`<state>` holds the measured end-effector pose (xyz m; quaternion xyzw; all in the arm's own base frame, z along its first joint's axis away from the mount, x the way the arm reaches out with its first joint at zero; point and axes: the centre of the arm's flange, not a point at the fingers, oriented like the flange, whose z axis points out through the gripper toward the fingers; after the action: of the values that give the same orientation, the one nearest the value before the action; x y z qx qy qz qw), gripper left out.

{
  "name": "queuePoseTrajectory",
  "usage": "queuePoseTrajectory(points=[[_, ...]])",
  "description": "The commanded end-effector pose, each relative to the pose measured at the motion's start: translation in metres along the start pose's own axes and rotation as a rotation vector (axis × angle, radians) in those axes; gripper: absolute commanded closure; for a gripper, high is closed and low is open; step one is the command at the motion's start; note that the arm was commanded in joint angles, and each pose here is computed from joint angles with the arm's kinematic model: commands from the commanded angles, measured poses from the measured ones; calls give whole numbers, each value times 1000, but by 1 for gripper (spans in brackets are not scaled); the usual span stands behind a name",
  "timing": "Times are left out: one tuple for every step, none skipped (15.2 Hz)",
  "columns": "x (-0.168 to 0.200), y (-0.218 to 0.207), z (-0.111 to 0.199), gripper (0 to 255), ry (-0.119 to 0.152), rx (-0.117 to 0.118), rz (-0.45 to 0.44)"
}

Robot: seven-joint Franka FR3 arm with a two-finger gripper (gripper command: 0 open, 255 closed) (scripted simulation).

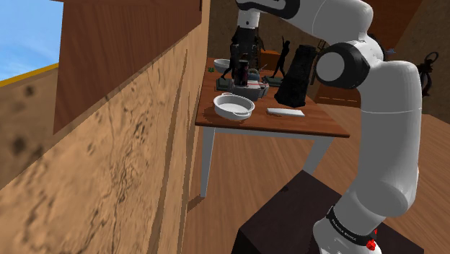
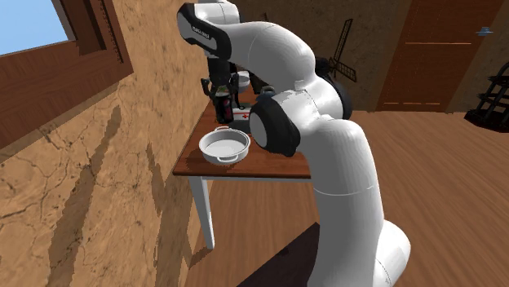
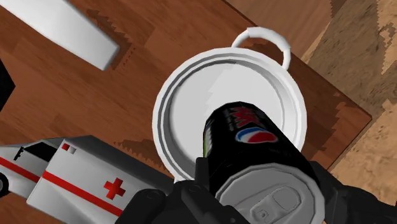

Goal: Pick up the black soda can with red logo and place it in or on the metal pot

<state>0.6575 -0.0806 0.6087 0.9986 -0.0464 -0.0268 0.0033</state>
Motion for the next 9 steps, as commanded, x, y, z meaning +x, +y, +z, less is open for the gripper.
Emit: queuePoseTrajectory(points=[[5, -3, 8, 255, 1, 0, 0], [5, -3, 13, 255, 1, 0, 0], [5, -3, 19, 255, 1, 0, 0], [6, -3, 24, 255, 1, 0, 0], [6, -3, 29, 255, 1, 0, 0], [6, -3, 34, 255, 1, 0, 0], [6, -3, 40, 255, 1, 0, 0], [7, -3, 45, 255, 1, 0, 0], [7, -3, 50, 255, 1, 0, 0]])
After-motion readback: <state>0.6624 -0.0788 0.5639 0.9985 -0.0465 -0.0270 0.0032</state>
